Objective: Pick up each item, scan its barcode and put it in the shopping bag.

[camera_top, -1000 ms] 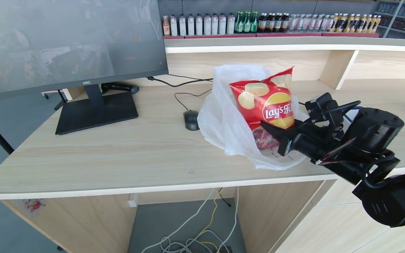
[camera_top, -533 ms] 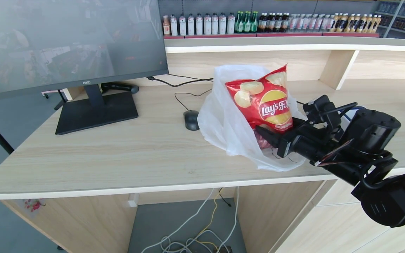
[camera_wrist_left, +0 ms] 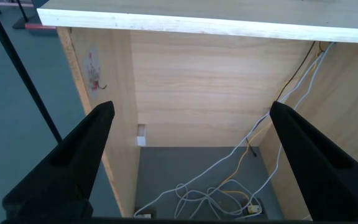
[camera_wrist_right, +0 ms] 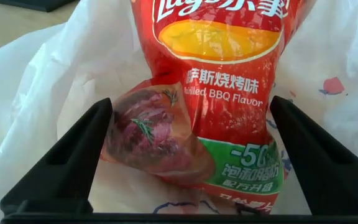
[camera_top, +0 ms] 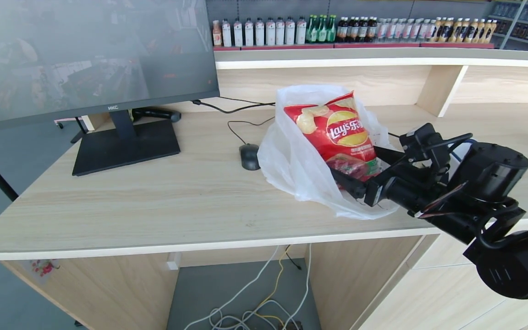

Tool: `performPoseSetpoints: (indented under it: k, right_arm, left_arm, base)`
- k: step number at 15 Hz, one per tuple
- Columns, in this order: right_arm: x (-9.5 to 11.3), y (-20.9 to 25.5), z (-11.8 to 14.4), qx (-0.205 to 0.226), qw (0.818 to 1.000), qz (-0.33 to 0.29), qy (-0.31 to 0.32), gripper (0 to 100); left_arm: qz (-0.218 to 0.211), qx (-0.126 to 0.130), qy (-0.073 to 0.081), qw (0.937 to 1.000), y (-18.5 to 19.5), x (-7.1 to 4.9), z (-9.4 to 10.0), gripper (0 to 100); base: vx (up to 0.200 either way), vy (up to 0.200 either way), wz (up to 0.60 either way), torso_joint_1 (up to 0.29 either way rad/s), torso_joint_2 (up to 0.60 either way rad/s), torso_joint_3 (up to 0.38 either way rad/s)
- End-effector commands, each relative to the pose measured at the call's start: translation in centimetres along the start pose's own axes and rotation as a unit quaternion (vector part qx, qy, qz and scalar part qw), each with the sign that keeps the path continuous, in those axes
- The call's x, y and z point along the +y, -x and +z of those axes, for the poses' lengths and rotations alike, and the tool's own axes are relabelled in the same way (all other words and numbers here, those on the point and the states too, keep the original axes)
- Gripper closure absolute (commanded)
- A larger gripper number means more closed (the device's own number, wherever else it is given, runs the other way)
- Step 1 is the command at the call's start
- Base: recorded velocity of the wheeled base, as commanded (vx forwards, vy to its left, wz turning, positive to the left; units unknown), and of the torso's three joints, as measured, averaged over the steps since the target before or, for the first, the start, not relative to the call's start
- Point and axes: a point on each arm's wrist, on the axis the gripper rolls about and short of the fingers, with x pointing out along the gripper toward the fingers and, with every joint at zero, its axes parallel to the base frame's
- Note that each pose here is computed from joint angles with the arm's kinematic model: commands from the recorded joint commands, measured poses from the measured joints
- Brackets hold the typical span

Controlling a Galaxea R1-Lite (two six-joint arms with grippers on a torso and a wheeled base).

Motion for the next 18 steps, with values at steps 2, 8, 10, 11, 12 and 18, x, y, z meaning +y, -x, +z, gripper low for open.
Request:
performPoseSetpoints:
  k: [2, 8, 10, 11, 12, 18]
  right_arm:
    - [0.0, 1.0, 1.4, -0.019, 1.0, -0.004, 0.005, 0]
    - [0.1, 3.7, 5.0, -0.069, 0.997, -0.013, 0.017, 0]
    - [0.3, 5.4, 6.1, -0.084, 0.996, -0.016, 0.02, 0]
    - [0.5, 6.2, 6.5, -0.09, 0.996, -0.017, 0.021, 0]
    - [0.6, 6.8, 6.7, -0.094, 0.995, -0.017, 0.022, 0]
    - [0.8, 7.9, 7.7, -0.113, 0.993, -0.018, 0.018, 0]
  left_arm:
    - [0.0, 0.0, 0.0, 1.0, 0.0, 0.0, 0.0, 0]
    - [0.0, 0.0, 0.0, 1.0, 0.0, 0.0, 0.0, 0]
    - [0.0, 0.0, 0.0, 1.0, 0.0, 0.0, 0.0, 0]
    - [0.0, 0.0, 0.0, 1.0, 0.0, 0.0, 0.0, 0]
    - [0.0, 0.0, 0.0, 1.0, 0.0, 0.0, 0.0, 0]
    - [-0.001, 0.0, -0.001, 1.0, 0.0, 0.0, 0.0, 0]
  base:
    - [0.0, 0.0, 0.0, 0.0, 0.0, 0.0]
    - [0.0, 0.0, 0.0, 0.0, 0.0, 0.0]
    - [0.0, 0.0, 0.0, 0.0, 0.0, 0.0]
    - [0.0, 0.0, 0.0, 0.0, 0.0, 0.0]
    - [0.0, 0.0, 0.0, 0.0, 0.0, 0.0]
    - [0.0, 0.0, 0.0, 0.0, 0.0, 0.0]
